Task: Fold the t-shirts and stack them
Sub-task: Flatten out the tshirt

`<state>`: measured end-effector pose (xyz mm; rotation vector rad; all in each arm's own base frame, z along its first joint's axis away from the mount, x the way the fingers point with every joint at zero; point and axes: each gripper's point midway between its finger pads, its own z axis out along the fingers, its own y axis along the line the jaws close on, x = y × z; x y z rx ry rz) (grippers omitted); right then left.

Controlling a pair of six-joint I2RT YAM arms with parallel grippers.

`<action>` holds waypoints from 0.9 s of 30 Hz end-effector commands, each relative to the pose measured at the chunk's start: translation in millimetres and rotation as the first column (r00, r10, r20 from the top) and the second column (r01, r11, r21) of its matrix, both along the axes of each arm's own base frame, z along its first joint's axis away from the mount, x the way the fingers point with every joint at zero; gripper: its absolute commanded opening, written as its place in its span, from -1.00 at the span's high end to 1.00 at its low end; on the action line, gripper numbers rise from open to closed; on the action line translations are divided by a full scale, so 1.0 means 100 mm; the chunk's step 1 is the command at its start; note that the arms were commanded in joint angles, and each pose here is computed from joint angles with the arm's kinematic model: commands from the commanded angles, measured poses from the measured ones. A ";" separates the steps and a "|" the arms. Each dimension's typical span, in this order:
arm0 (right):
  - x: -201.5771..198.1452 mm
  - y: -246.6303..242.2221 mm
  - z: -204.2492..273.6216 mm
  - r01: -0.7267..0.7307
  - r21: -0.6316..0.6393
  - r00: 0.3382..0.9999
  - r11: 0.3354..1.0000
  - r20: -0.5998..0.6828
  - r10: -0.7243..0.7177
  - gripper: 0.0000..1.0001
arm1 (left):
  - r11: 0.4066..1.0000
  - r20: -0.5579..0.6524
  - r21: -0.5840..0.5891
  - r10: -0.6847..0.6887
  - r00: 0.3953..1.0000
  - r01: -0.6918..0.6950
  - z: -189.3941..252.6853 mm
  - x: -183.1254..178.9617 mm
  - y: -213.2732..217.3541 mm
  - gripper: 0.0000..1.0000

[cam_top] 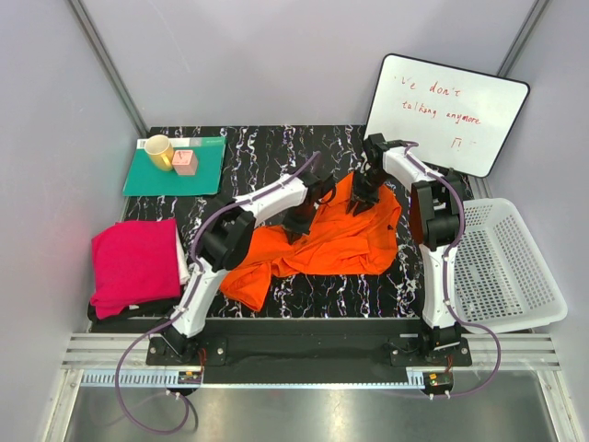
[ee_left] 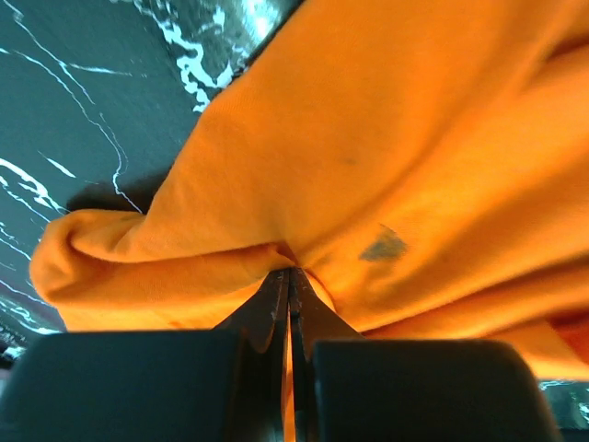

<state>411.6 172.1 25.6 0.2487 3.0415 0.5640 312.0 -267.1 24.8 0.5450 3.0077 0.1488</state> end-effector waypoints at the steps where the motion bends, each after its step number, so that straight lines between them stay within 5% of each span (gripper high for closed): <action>1: 0.05 0.06 0.22 -0.021 0.033 0.998 0.999 0.062 0.019 0.33 | 0.998 0.029 0.057 -0.002 1.000 0.001 0.09 0.04 0.11 1.00; 8: 0.04 0.06 0.19 -0.027 0.034 0.998 0.999 0.058 0.025 0.34 | 0.999 0.094 0.019 0.046 0.995 -0.048 0.42 0.14 0.24 0.99; 9: 0.04 0.07 0.18 -0.028 0.036 0.998 0.999 0.054 0.026 0.34 | 0.999 0.094 0.016 0.048 0.994 -0.049 0.44 0.13 0.23 0.79; 10: 0.04 0.07 0.18 -0.028 0.036 0.998 0.999 0.055 0.026 0.33 | 0.999 0.086 0.005 0.046 0.995 -0.047 0.45 0.12 0.22 0.32; 12: 0.05 0.07 0.17 -0.028 0.038 0.998 0.999 0.055 0.026 0.33 | 0.999 0.078 0.000 0.046 0.996 -0.046 0.44 0.11 0.21 -0.11; 27: 0.02 0.08 0.15 -0.024 0.045 0.999 0.999 0.047 0.022 0.33 | 0.999 0.040 -0.023 0.023 0.999 -0.022 0.39 0.09 0.07 -0.31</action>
